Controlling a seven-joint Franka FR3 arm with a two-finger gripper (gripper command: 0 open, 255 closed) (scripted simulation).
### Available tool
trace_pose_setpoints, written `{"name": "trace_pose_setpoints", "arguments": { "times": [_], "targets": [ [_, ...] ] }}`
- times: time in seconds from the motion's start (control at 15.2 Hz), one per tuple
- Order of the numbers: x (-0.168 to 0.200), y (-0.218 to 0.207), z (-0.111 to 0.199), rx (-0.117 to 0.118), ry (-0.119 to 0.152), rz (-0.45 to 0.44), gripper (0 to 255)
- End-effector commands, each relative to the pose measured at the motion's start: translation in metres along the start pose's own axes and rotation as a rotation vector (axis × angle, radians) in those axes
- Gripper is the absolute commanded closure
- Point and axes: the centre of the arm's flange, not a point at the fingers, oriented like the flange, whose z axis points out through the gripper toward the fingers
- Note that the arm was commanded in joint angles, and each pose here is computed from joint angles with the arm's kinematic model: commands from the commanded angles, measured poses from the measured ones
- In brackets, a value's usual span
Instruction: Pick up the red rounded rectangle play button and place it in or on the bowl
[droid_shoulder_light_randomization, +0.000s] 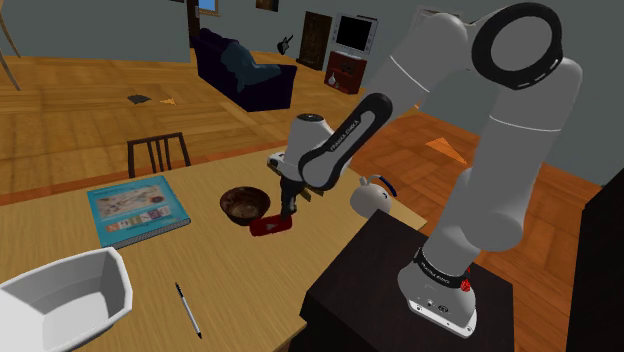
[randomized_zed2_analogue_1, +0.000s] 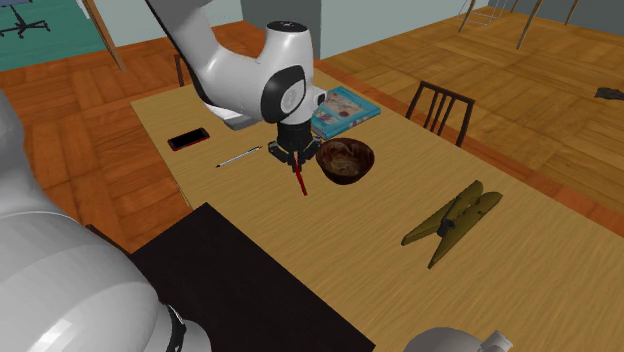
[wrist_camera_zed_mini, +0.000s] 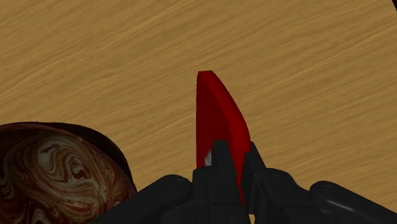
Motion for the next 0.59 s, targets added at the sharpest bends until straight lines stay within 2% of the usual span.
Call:
{"name": "trace_pose_setpoints", "arguments": {
  "times": [0.0,0.53],
  "targets": [
    [0.000,0.000,-0.011,0.000,0.000,0.000,255],
    [0.003,0.000,-0.053,0.000,0.000,0.000,255]
  ]
}}
